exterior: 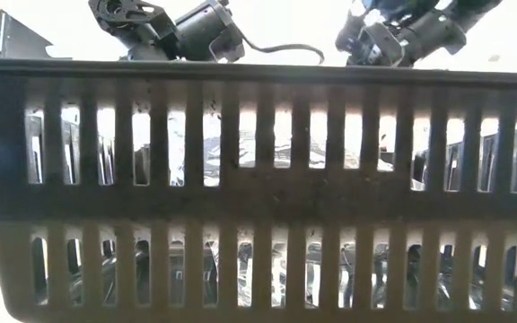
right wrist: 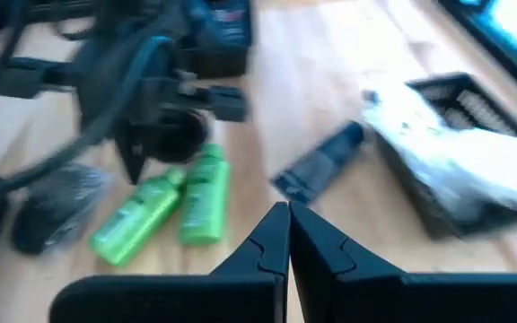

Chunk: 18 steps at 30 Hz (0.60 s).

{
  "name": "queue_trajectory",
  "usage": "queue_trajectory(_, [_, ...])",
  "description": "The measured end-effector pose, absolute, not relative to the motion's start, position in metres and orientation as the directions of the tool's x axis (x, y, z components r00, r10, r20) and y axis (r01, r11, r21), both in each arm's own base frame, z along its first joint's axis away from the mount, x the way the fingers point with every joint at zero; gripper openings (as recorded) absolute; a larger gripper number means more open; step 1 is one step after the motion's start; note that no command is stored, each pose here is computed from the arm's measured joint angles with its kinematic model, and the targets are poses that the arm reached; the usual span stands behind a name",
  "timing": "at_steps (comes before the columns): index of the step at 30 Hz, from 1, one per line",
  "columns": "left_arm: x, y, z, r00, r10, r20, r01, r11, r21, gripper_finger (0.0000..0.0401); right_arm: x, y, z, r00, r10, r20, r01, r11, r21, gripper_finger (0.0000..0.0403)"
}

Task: Pick & Place Travel size toiletries
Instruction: Put the left black brush into the bottom middle black bin

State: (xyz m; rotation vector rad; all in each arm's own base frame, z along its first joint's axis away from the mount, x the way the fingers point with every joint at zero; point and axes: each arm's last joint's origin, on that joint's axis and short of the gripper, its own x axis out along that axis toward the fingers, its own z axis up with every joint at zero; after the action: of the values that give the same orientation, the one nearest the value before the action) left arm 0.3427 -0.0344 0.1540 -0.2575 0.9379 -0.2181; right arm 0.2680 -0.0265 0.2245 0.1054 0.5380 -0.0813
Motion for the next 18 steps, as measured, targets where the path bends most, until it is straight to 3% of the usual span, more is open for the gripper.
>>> queue_trajectory(5, [0.345, -0.033, 0.153, 0.592, -0.251, -0.766, 0.034, 0.957, -0.288, 0.0, 0.251, -0.034, 0.228, 0.866, -0.148, -0.478, 0.207, 0.976, 0.074, 0.0002])
queue_trajectory(12, [0.347, -0.011, 0.144, 0.588, -0.176, -0.79, -0.051, 0.966, -0.253, 0.0, 0.248, -0.031, 0.232, 0.887, -0.135, -0.441, 0.188, 0.979, 0.078, 0.0002])
queue_trajectory(18, [0.362, 0.002, 0.126, 0.648, -0.213, -0.731, -0.014, 0.956, -0.292, 0.0, 0.249, -0.028, 0.233, 0.891, -0.125, -0.435, 0.168, 0.984, 0.062, 0.0002])
